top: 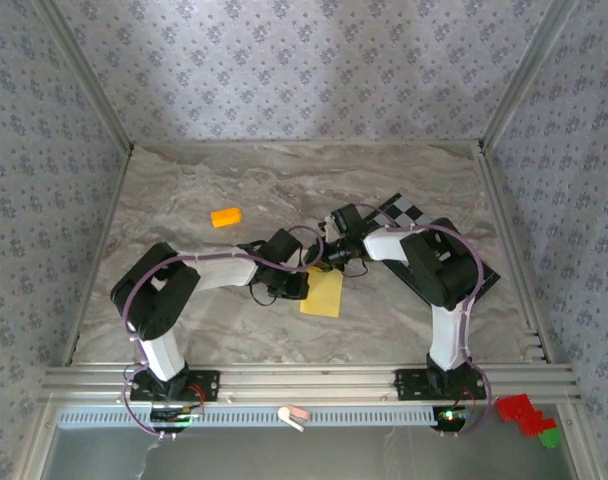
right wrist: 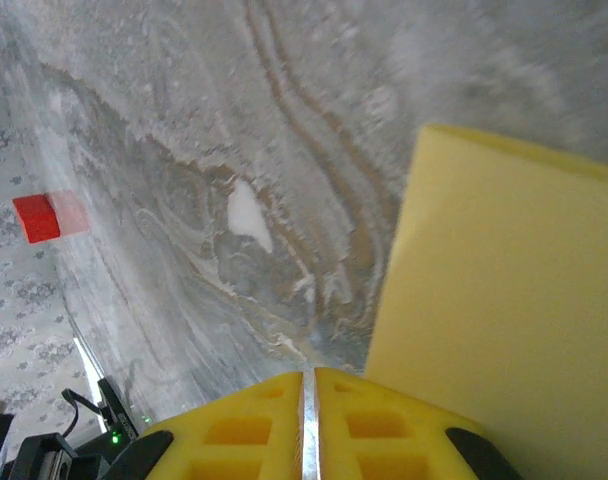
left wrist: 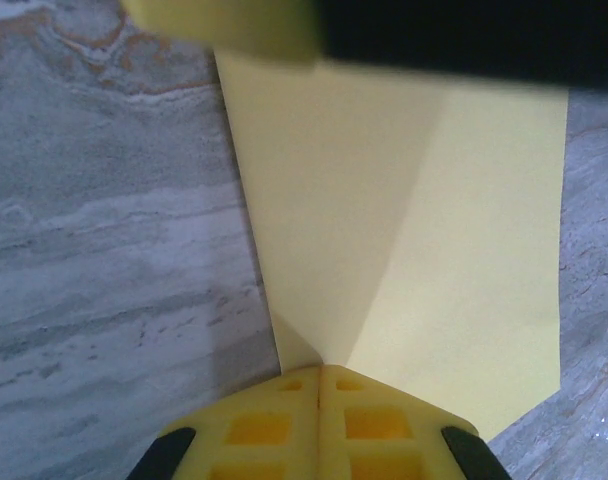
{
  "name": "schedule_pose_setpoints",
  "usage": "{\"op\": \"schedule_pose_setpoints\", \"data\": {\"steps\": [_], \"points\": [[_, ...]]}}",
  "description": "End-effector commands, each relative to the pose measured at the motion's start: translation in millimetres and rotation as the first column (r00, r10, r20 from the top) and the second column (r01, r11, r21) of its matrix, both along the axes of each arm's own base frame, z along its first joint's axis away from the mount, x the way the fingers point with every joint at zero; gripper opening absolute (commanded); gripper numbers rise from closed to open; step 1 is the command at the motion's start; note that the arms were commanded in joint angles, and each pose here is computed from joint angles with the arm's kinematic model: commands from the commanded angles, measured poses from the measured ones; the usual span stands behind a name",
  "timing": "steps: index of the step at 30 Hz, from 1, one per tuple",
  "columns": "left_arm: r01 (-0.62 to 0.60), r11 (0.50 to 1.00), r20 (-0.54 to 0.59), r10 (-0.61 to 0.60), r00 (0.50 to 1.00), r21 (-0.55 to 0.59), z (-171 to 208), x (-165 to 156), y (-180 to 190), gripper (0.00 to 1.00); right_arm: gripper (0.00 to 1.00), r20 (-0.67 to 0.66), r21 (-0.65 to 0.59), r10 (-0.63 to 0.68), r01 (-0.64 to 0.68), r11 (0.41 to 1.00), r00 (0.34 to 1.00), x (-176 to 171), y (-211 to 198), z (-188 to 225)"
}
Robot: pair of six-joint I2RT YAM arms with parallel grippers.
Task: Fold a paper plane with a square sheet of paper (pick it up from the middle)
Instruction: First fold in half a square sheet of paper at the center of the table.
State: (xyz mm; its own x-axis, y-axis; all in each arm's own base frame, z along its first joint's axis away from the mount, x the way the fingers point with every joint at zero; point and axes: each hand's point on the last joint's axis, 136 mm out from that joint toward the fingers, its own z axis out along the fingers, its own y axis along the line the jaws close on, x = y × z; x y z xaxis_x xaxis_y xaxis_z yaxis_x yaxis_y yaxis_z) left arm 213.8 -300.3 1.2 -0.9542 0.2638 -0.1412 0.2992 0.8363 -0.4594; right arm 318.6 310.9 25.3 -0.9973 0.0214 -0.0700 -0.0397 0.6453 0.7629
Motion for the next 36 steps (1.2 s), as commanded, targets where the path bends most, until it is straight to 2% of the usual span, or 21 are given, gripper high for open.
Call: {"op": "schedule_pose_setpoints", "data": {"steps": [1, 9, 18, 36], "points": [[0.053, 0.884, -0.153, 0.021, 0.988, 0.464, -84.3, -59.5, 106.9, 0.00, 0.12, -0.028, -0.040, -0.014, 0.013, 0.999, 1.000, 10.1, -8.6, -12.7], [0.062, 0.874, -0.155, 0.015, 0.988, 0.481, -86.0, -61.5, 111.4, 0.00, 0.11, -0.054, -0.085, -0.030, 0.025, 0.996, 0.998, 23.1, -14.5, -29.0], [0.078, 0.869, -0.164, 0.004, 0.986, 0.489, -88.8, -63.4, 111.6, 0.00, 0.10, -0.021, -0.087, -0.055, 0.053, 0.995, 0.998, 49.8, -16.4, -21.7], [0.080, 0.866, -0.151, -0.006, 0.989, 0.494, -85.0, -62.4, 109.0, 0.00, 0.10, -0.019, -0.115, -0.122, 0.119, 0.986, 0.992, 96.3, -36.0, -32.9]]}}
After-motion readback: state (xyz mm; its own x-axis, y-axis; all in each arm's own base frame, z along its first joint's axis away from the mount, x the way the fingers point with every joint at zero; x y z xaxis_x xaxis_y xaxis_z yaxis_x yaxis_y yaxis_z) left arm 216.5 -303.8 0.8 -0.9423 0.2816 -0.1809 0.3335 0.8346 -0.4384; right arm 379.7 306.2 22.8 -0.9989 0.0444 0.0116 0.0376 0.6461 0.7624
